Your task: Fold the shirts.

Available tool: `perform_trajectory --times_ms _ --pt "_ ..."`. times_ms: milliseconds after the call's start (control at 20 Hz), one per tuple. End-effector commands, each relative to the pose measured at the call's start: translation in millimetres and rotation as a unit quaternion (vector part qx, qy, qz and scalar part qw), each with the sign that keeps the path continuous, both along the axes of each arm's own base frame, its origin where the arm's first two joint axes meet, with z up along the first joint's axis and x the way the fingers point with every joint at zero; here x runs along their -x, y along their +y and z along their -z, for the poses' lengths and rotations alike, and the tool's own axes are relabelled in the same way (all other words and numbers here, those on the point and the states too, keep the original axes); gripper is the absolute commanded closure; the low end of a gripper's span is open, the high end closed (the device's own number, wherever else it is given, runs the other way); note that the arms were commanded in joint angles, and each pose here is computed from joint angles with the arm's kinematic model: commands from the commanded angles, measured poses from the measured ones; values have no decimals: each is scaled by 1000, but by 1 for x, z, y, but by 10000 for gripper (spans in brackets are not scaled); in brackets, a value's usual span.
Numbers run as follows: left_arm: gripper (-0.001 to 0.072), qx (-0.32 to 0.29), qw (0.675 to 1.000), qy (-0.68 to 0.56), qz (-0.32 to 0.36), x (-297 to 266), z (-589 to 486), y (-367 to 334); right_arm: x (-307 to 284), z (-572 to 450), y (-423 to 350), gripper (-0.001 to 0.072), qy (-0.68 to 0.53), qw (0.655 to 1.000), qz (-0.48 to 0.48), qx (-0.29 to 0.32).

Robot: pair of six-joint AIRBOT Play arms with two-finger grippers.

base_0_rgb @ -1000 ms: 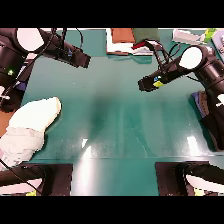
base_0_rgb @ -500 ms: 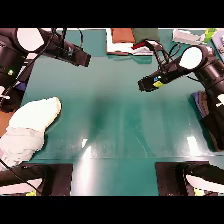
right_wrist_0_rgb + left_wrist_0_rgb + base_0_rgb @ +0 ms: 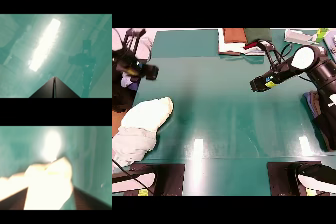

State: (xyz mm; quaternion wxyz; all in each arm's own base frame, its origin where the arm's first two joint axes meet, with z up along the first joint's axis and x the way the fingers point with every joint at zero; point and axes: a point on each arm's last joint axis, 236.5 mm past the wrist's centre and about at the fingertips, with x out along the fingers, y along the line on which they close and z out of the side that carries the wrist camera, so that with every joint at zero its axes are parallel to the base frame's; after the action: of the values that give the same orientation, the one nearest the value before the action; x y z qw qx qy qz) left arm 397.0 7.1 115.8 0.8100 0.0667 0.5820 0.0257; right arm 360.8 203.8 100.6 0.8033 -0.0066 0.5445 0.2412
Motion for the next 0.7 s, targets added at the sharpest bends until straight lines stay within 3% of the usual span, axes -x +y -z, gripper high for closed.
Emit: perform_trajectory --times_ms 0,450,500,550,650 --pt "38 -4 996 68 -55 36 54 39 0 0 0 692 1 1000 0 0" --pt "41 6 988 130 -81 87 175 35 -4 -2 2 692 -7 1000 2 -4" --pt "148 6 988 135 -81 90 177 35 -5 -3 2 692 -11 1000 3 -5" --pt "401 6 988 134 -81 90 176 35 -7 -3 3 692 -15 1000 4 -7" --pt "678 7 990 120 -81 87 166 35 -8 -6 3 692 -21 1000 5 -11"
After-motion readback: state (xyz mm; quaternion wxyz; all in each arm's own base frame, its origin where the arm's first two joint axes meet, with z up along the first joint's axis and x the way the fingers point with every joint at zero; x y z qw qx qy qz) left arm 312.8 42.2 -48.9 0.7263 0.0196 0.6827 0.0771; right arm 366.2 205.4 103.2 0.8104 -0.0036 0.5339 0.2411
